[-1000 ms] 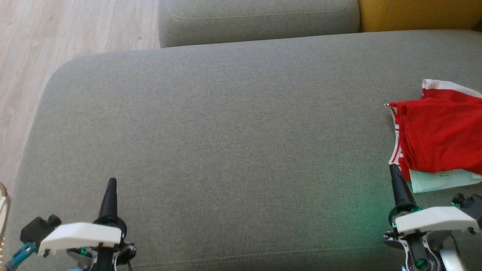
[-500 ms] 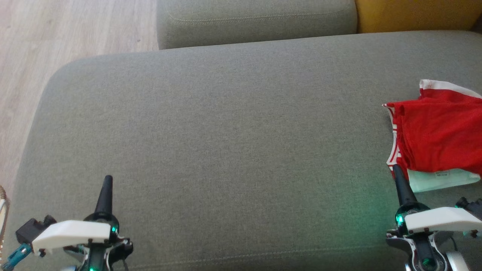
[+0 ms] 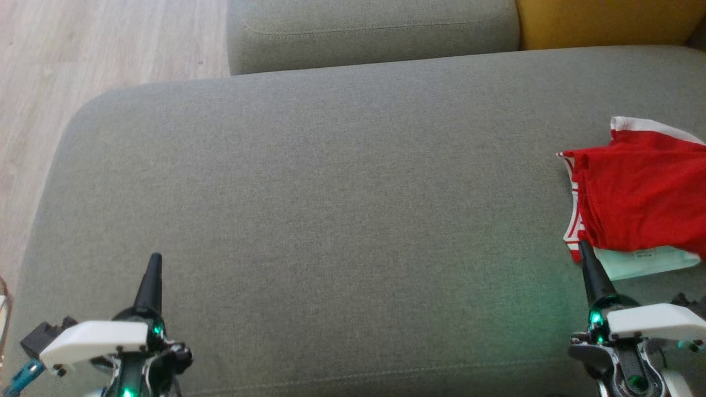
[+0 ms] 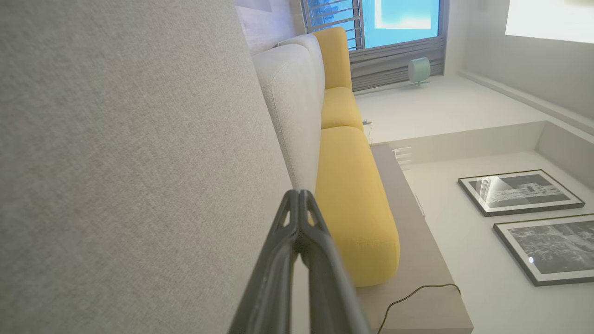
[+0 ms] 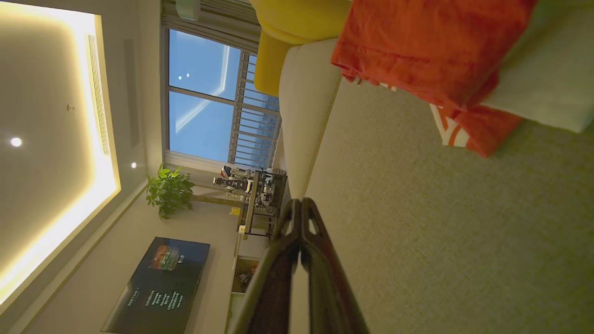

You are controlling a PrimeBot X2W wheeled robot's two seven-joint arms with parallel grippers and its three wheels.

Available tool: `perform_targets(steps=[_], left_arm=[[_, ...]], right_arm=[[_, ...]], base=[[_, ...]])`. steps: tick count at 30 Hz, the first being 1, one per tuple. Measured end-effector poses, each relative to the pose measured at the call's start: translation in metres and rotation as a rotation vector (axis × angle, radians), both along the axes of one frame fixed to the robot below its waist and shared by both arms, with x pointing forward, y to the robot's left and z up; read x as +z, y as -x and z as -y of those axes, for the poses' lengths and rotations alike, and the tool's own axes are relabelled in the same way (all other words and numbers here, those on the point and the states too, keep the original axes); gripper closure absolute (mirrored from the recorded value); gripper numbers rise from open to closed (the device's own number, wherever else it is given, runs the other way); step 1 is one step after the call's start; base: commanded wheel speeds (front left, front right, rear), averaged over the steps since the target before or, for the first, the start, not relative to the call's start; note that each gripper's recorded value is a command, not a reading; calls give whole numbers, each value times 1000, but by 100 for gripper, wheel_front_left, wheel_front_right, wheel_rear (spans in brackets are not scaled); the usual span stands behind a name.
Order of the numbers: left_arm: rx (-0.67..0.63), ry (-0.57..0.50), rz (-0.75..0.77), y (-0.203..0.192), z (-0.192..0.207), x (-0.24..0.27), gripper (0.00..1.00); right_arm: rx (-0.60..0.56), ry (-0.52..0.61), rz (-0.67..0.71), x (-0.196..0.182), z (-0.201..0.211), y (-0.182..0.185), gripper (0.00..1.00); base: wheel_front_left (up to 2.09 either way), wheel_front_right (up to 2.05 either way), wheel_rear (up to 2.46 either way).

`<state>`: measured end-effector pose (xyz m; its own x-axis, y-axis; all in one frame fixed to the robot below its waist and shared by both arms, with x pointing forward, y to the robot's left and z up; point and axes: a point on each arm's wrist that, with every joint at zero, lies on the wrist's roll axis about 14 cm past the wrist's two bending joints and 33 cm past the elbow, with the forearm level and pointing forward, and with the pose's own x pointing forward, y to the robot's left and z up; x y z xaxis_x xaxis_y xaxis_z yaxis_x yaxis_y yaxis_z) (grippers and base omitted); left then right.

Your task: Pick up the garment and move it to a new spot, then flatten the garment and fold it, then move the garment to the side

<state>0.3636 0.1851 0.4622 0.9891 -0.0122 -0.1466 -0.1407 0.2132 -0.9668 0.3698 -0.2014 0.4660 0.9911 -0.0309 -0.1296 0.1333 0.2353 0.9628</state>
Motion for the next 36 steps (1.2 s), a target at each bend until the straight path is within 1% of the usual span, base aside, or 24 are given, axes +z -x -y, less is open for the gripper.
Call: perform_targets(steps=[20, 36], left_arm=[[7, 214, 47, -10, -1, 14, 100], [15, 221, 47, -10, -3, 14, 100]], right_arm=[[-25, -237, 45, 10, 5, -2, 100], [-28, -246, 47, 11, 6, -2, 100]], base=[[0, 0, 0], [0, 0, 0]])
